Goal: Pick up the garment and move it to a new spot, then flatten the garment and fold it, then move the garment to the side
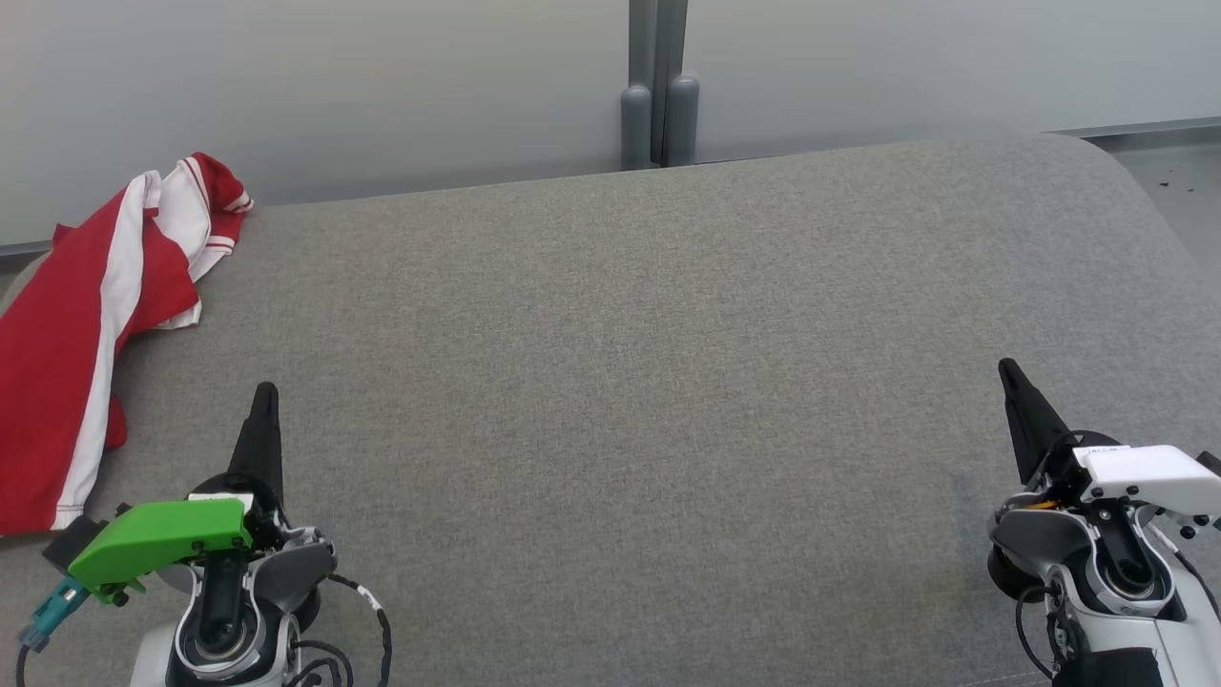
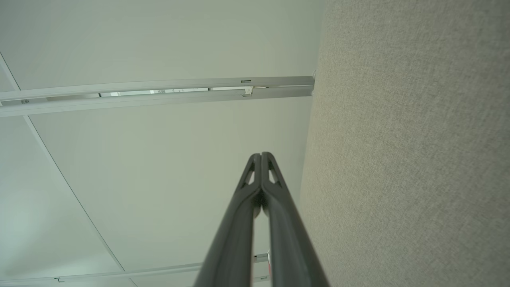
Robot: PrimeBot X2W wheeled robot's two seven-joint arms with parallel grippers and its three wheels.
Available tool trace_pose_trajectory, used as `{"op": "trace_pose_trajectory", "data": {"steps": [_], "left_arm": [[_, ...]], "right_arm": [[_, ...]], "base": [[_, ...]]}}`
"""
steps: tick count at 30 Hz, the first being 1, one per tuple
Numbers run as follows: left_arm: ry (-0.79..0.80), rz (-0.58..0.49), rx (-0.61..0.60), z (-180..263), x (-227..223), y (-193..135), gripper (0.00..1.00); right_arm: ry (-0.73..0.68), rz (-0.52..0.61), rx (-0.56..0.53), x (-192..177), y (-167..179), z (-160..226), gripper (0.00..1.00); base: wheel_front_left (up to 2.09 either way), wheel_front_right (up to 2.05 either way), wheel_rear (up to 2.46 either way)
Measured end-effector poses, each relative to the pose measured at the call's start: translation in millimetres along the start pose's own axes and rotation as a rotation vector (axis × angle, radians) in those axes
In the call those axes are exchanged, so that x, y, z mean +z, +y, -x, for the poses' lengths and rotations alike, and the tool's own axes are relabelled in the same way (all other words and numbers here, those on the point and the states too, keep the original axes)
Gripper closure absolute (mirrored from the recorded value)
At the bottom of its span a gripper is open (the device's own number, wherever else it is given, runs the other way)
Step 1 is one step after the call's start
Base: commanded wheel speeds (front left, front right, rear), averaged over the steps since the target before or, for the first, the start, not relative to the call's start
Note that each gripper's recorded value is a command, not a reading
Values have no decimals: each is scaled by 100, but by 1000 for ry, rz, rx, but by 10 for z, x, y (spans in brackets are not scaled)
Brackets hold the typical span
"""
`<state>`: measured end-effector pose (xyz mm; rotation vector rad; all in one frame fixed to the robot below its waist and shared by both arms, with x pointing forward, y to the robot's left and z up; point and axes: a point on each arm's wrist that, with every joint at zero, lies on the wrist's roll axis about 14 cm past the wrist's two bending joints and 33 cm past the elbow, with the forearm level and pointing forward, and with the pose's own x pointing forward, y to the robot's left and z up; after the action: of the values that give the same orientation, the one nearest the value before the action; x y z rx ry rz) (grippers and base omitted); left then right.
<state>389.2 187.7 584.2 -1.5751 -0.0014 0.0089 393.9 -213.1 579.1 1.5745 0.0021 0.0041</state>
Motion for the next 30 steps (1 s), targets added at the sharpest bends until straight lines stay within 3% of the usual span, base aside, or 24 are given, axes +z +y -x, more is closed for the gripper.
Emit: {"op": "trace_pose_trajectory", "data": {"steps": [15,16,22,30], "left_arm": [[0,0,0,0,0,0,100],[0,0,3,4,0,12,0],[-5,5,101,154,2,355,0],[-14,-13,90,178,-29,331,0]], "right_arm": [[0,0,0,0,0,0,100],[0,-1,-3,-2,-12,4,0],[1,-24,-98,-62,-354,158,0],[-9,5,-90,-105,-333,170,0]], "base": [[0,0,0],[0,0,0],[0,0,0],[0,0,0]]}}
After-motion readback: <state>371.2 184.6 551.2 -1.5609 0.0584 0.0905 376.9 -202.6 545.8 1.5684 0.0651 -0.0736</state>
